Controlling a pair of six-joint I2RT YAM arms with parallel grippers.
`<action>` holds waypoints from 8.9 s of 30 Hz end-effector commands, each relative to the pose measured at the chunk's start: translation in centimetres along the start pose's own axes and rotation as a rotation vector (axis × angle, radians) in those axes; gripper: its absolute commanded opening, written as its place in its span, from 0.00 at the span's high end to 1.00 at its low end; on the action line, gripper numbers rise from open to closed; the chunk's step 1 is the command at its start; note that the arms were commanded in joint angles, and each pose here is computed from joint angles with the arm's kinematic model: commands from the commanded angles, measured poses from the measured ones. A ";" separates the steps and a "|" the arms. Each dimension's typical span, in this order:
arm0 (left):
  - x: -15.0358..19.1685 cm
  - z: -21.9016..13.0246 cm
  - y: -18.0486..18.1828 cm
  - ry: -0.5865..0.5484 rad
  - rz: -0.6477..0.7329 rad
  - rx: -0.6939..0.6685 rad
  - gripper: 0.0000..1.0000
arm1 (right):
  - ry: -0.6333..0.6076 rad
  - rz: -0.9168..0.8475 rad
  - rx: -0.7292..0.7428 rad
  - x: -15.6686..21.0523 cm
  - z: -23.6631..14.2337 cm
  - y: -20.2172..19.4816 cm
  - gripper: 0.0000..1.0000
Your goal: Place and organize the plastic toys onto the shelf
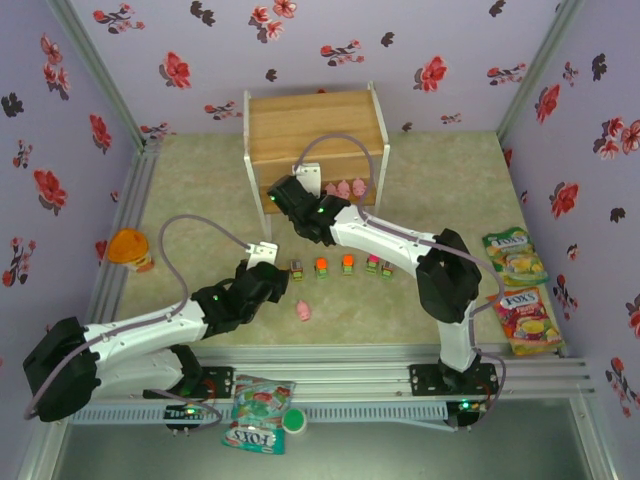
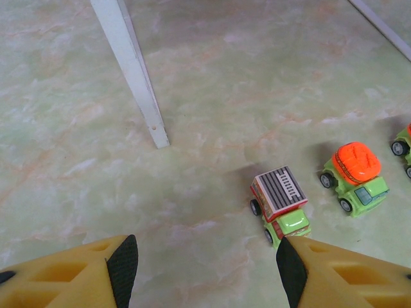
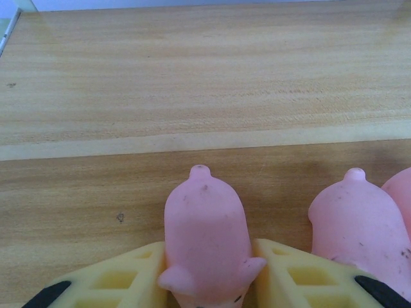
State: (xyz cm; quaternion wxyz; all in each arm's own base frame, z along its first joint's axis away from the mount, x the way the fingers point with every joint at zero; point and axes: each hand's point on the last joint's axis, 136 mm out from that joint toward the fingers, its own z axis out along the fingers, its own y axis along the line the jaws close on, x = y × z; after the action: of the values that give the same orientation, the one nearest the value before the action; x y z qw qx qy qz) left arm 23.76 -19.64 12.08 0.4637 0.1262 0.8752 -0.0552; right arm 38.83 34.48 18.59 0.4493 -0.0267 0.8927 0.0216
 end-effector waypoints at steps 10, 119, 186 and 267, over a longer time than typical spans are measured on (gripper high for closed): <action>-0.4 0.2 -0.2 -0.005 -0.021 0.003 0.36 | -0.019 0.006 -0.006 -1.4 -1.1 -0.3 0.61; 6.5 -2.7 -7.9 0.405 -0.204 -0.078 0.38 | -0.071 -0.182 -0.171 13.9 -11.6 -15.0 0.46; 12.0 0.4 -6.7 0.507 -0.056 -0.113 0.53 | -0.056 -0.189 -0.168 14.3 -11.3 -14.8 0.46; -7.5 -0.5 -4.4 0.052 -0.035 -0.128 0.68 | -0.098 -0.163 -0.133 13.6 -11.7 -16.1 0.45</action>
State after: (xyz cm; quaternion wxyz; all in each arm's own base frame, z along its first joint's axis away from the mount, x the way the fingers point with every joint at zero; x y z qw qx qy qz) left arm 24.49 -24.94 16.46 0.4186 0.0834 0.9042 -0.0147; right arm 22.17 18.09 14.52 0.4827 -0.1338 0.8632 0.0632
